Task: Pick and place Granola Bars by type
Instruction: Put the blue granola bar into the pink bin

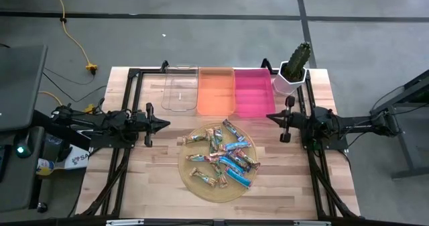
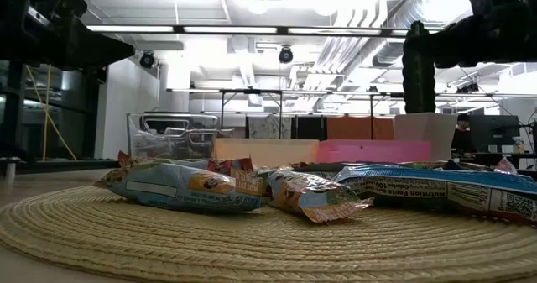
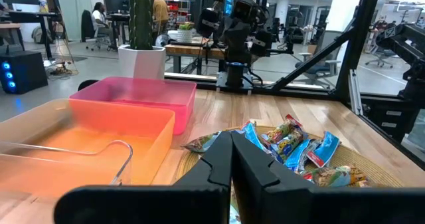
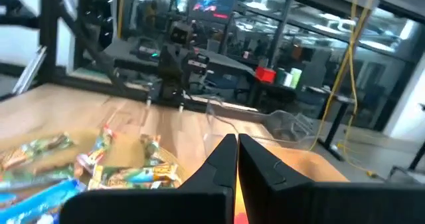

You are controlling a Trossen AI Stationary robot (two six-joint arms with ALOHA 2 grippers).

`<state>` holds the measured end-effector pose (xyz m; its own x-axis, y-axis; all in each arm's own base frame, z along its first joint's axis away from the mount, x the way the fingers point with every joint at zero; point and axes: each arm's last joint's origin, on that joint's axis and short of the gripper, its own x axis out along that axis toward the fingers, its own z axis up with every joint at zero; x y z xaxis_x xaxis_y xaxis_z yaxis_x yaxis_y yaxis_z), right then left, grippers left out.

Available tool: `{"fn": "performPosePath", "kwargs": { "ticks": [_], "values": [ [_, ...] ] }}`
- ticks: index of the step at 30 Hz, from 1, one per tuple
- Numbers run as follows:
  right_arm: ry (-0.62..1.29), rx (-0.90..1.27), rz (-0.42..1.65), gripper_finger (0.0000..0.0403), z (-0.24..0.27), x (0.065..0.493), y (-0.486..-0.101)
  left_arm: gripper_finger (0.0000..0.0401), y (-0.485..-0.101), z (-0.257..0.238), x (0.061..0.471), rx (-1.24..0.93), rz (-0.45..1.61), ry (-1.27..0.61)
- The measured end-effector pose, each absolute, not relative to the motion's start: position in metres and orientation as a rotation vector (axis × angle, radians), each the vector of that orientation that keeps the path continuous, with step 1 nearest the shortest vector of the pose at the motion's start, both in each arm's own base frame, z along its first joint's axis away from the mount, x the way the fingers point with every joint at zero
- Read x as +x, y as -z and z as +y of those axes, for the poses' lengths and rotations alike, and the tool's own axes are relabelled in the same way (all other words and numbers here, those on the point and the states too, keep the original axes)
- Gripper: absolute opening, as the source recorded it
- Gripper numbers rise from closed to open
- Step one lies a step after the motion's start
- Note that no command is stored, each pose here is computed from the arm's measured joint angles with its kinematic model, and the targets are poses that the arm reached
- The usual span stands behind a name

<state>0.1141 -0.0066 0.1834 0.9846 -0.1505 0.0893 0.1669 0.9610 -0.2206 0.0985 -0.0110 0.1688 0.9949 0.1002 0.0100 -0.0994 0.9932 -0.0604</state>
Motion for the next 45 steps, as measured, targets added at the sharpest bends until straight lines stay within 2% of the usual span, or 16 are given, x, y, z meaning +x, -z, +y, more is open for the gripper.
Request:
{"fn": "performPosePath", "kwargs": {
  "ticks": [13,22,27,34,42,45],
  "values": [
    [0.336,0.012,-0.26,0.0,-0.012,0.11,-0.2,0.0001,-0.169,-0.011,0.099,-0.06,-0.013,-0.1],
    [0.379,0.042,-0.385,0.0,-0.013,0.105,-0.219,0.0001,-0.169,-0.011,0.099,-0.06,-0.013,-0.1],
    [0.403,-0.002,-0.307,0.0,-0.013,0.106,-0.252,0.0001,-0.169,-0.011,0.099,-0.06,-0.013,-0.1],
    [0.409,-0.066,-0.21,0.0,-0.014,0.114,-0.319,0.0001,-0.169,-0.011,0.099,-0.06,-0.013,-0.1],
    [0.411,-0.129,-0.113,0.0,-0.014,0.144,-0.382,0.0001,-0.169,-0.011,0.099,-0.06,-0.013,-0.1],
    [0.465,-0.096,-0.065,0.0,-0.016,0.159,-0.4,0.0001,-0.169,-0.011,0.099,-0.06,-0.013,-0.1]
  ]
}}
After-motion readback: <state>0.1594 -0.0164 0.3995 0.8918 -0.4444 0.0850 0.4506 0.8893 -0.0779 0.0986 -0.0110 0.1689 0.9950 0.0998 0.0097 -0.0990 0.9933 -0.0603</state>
